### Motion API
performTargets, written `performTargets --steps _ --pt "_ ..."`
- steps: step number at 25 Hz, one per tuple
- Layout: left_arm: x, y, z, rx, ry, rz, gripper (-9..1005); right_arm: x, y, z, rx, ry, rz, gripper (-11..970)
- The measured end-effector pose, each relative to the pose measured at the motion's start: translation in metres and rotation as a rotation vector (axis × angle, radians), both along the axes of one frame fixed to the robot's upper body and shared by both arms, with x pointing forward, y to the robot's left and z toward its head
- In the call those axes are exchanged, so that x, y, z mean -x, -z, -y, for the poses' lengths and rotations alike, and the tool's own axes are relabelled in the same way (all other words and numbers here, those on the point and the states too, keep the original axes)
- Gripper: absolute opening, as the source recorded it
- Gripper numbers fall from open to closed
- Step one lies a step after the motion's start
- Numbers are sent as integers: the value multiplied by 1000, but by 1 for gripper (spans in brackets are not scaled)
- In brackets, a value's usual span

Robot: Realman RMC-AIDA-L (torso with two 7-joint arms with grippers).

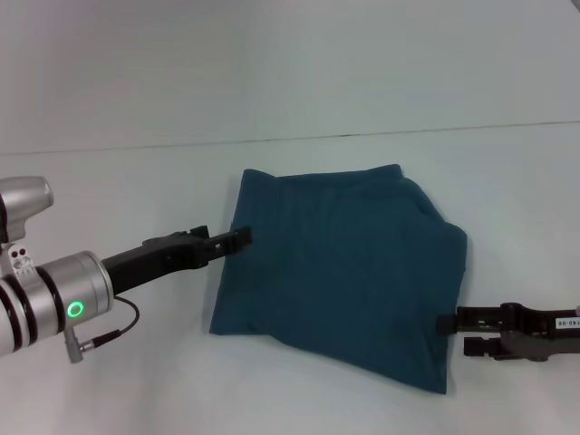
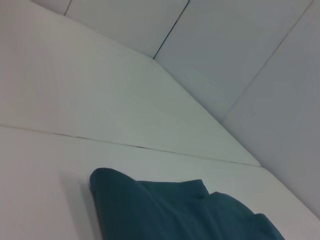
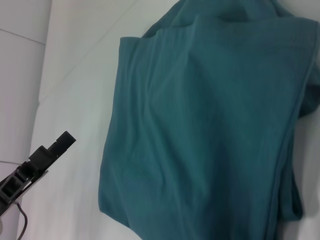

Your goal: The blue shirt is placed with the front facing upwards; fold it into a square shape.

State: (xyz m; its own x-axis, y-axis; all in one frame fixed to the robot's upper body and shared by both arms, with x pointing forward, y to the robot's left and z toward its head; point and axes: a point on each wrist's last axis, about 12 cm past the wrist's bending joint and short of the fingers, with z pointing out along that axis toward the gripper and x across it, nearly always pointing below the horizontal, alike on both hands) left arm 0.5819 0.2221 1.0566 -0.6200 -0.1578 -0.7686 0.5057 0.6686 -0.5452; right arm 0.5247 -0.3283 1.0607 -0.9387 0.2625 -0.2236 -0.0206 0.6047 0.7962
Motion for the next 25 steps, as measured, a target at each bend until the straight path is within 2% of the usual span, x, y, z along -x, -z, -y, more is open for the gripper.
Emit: performTargets --steps 12,25 --pt "1 1 0 2 -4 -2 921 -17 -14 -2 64 -29 -36 884" --pt "1 1 -3 9 -19 0 920 -28 -14 -14 111 -58 -40 885"
